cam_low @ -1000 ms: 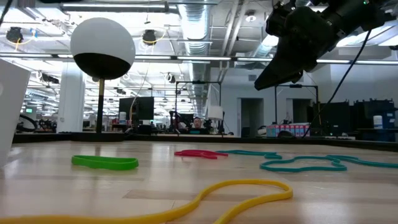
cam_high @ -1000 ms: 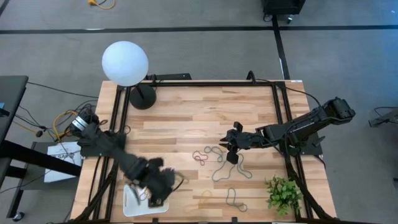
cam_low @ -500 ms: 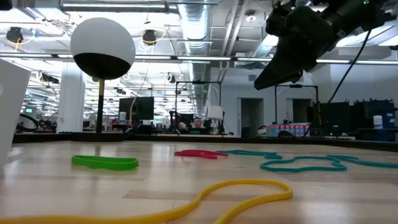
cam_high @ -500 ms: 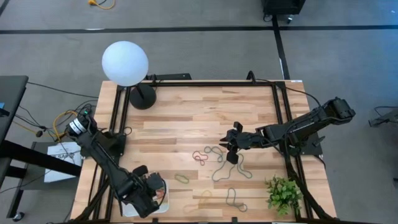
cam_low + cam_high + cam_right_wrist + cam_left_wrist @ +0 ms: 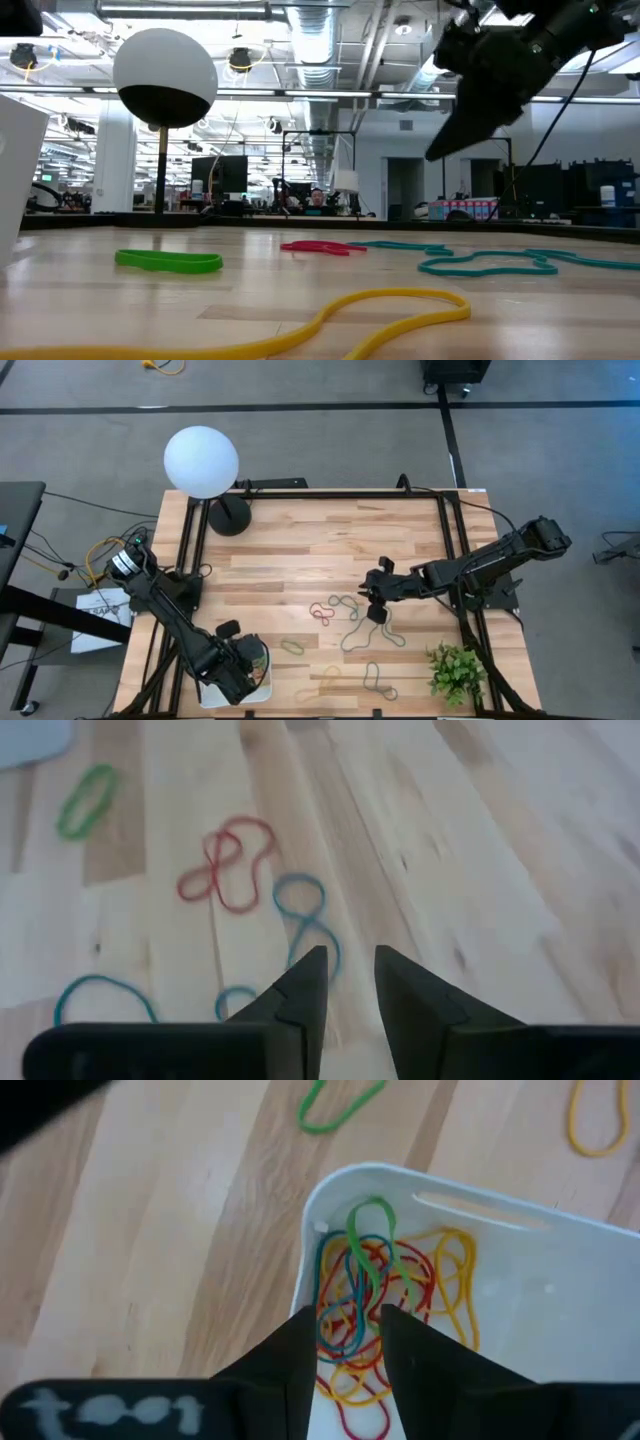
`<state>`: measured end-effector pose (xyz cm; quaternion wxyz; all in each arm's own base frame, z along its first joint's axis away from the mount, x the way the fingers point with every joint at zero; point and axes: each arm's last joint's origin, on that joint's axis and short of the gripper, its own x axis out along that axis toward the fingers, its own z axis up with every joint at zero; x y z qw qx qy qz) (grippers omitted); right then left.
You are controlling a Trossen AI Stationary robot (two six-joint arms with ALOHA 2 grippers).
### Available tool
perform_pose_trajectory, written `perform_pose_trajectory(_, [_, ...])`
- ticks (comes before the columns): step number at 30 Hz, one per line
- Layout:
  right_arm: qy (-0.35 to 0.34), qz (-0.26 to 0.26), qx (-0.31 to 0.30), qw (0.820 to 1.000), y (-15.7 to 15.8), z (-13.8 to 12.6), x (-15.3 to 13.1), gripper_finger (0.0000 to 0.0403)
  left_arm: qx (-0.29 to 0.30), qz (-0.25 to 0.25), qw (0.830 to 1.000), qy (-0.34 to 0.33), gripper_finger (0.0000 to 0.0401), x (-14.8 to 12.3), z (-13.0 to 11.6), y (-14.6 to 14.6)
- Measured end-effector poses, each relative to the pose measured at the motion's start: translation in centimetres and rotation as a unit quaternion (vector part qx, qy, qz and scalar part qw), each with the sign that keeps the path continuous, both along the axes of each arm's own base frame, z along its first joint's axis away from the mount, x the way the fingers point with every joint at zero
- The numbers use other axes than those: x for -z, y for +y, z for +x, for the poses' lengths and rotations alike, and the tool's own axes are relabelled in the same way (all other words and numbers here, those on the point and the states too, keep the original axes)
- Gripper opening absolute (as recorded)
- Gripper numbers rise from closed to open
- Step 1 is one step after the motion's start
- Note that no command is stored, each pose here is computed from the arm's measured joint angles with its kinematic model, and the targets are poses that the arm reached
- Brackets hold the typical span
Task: Pick and place items into bin
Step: Put the blue rubber band into the bin
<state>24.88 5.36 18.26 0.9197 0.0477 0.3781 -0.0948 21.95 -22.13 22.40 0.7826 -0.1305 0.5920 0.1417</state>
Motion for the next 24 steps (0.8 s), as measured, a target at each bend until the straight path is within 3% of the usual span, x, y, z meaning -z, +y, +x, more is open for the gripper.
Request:
perform_pose_trajectory(5, [0.075, 0.067, 0.022, 0.995, 0.2, -0.5, 1.6, 0.0082, -0.005, 0.001, 1.0, -0.002, 0.0103, 0.0, 0.2, 0.2])
perform_pose_trajectory(9, [0.163, 0.13, 0.008, 0.978, 0.7, -1.3, 3.1, 0.0082, -0.001, 0.001, 1.0, -0.006, 0.0103, 0.0, 0.4, 0.3])
perform_pose_trajectory(16, [0.232, 0.119, 0.011, 0.965, 0.8, -1.7, 4.9, 0.0082, 0.014, 0.01, 1.0, -0.006, 0.0103, 0.0, 0.7, 0.5])
perform_pose_trajectory(24, [0.253, 0.116, 0.028, 0.96, 0.1, -1.5, 5.5, 0.0081, 0.006, 0.01, 1.0, -0.006, 0.0103, 0.0, 1.0, 0.9])
